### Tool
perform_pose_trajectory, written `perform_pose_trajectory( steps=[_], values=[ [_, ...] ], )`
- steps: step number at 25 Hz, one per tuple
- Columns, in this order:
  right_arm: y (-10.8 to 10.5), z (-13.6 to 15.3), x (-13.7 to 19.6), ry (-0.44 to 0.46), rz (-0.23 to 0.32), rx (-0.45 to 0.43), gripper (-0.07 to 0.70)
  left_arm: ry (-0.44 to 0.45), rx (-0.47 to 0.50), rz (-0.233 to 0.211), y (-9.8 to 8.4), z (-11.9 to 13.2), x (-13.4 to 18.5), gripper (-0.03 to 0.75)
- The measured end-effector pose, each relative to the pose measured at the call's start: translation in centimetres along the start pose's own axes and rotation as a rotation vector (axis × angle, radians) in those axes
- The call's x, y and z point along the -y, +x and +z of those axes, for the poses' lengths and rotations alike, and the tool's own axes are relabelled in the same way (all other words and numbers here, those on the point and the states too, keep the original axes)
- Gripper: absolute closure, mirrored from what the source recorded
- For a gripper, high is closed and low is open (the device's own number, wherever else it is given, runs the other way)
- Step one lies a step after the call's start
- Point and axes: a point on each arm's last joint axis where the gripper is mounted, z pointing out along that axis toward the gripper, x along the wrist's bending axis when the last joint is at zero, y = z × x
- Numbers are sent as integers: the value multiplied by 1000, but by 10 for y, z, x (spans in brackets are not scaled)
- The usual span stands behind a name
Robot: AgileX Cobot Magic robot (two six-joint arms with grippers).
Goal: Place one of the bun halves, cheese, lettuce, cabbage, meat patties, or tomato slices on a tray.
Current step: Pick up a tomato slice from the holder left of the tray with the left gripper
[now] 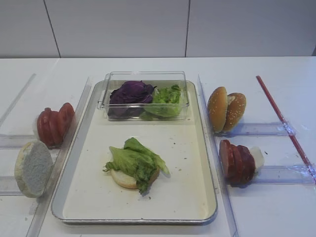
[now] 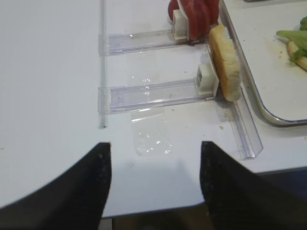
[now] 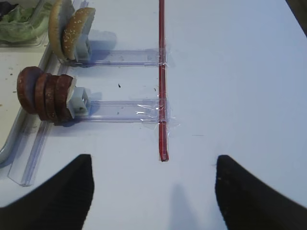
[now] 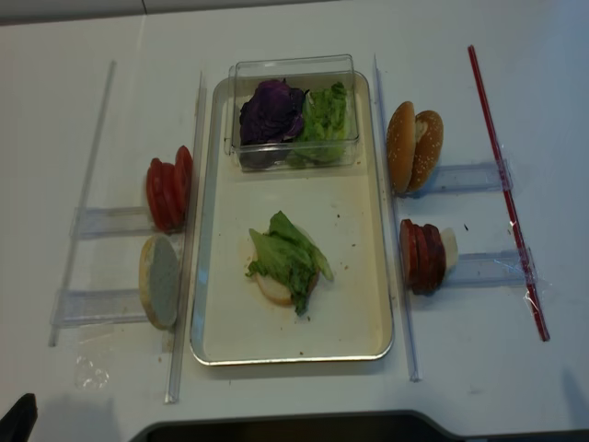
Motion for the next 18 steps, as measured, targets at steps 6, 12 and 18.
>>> perform_pose_trajectory(
  steps=[6,12,18],
  values=[
    [0,0,0,0,-3,-2,69,0,0,0,0,0,0,299],
    [0,0,0,0,-4,-3,69,0,0,0,0,0,0,299],
    [0,0,0,0,-5,-3,69,0,0,0,0,0,0,299]
  ],
)
